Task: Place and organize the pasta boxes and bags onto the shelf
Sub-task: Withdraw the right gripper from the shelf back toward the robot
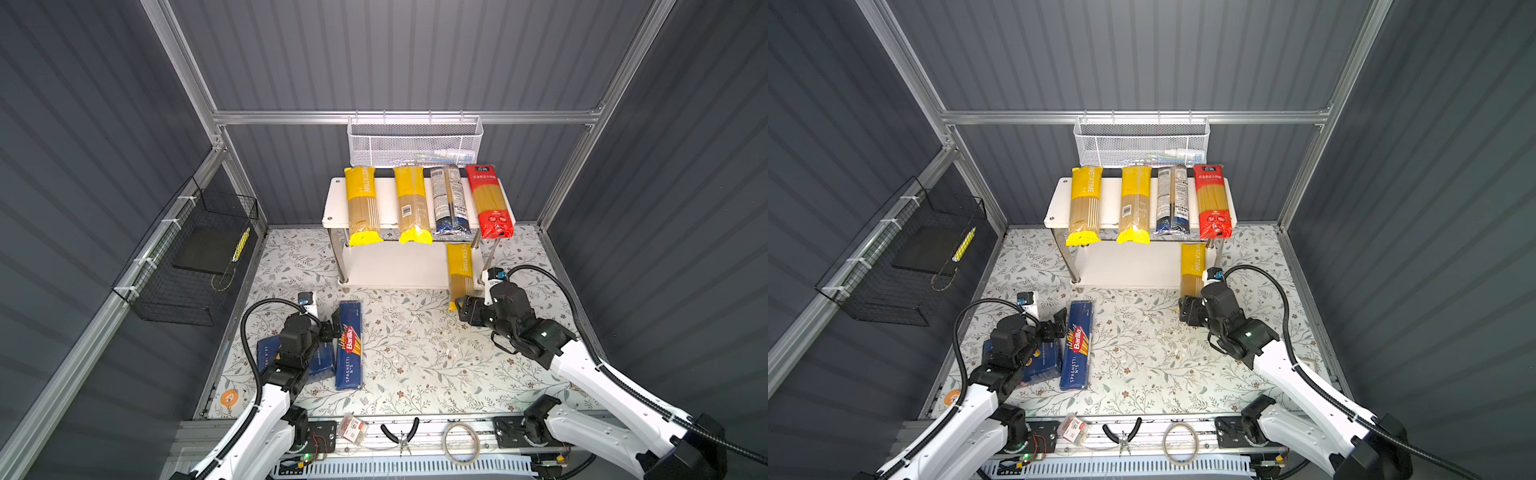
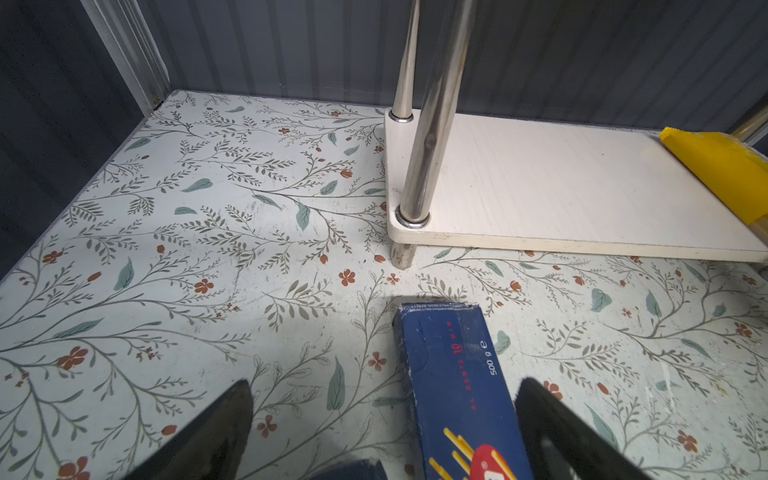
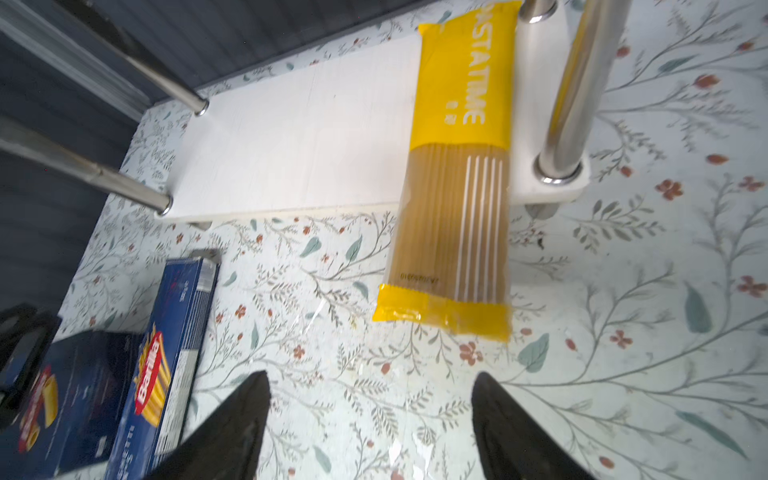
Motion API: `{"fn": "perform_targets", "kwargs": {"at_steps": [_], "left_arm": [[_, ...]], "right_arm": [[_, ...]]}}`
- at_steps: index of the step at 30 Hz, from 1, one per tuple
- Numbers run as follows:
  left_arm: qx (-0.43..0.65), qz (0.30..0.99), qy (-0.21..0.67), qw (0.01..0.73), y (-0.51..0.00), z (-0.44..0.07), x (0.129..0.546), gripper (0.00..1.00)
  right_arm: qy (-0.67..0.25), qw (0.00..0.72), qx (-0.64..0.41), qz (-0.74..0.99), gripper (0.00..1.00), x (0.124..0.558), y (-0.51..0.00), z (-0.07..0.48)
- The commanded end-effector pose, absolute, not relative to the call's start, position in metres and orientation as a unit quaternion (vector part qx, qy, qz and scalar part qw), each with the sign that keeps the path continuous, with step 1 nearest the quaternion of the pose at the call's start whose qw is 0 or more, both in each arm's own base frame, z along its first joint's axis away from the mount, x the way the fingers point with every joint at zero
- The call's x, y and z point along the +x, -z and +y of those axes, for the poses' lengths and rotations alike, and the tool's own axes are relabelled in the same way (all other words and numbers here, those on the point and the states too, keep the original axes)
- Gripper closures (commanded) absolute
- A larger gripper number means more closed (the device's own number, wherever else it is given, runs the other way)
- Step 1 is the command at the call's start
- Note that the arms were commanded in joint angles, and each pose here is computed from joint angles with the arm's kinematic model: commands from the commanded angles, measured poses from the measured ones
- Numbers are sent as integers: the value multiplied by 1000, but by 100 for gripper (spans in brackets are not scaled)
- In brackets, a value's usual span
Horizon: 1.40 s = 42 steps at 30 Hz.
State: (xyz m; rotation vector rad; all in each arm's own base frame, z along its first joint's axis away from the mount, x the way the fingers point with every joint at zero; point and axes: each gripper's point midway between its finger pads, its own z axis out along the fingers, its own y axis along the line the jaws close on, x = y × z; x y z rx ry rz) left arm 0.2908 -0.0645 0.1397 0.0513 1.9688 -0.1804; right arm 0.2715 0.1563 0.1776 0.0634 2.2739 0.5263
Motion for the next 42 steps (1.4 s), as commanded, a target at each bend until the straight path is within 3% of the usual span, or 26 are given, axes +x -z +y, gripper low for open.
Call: {"fn": "perform_targets", "kwargs": {"at_steps": [1,8,17,42], "left_arm": [[31,820,80,566,-155,-68,295,1],[31,820,79,566,-155,-67,295,1],[30,820,79,566,-155,-67,295,1],[29,820,79,566,-155,-67,295,1]], "right_arm": [[-252,348,12,903,22,254,-160,171],[-290,332,-9,898,19,262,-142,194],[-274,304,-4,913,18,285,-116,208],[-219,346,27,912,17,332,-122,179]]}}
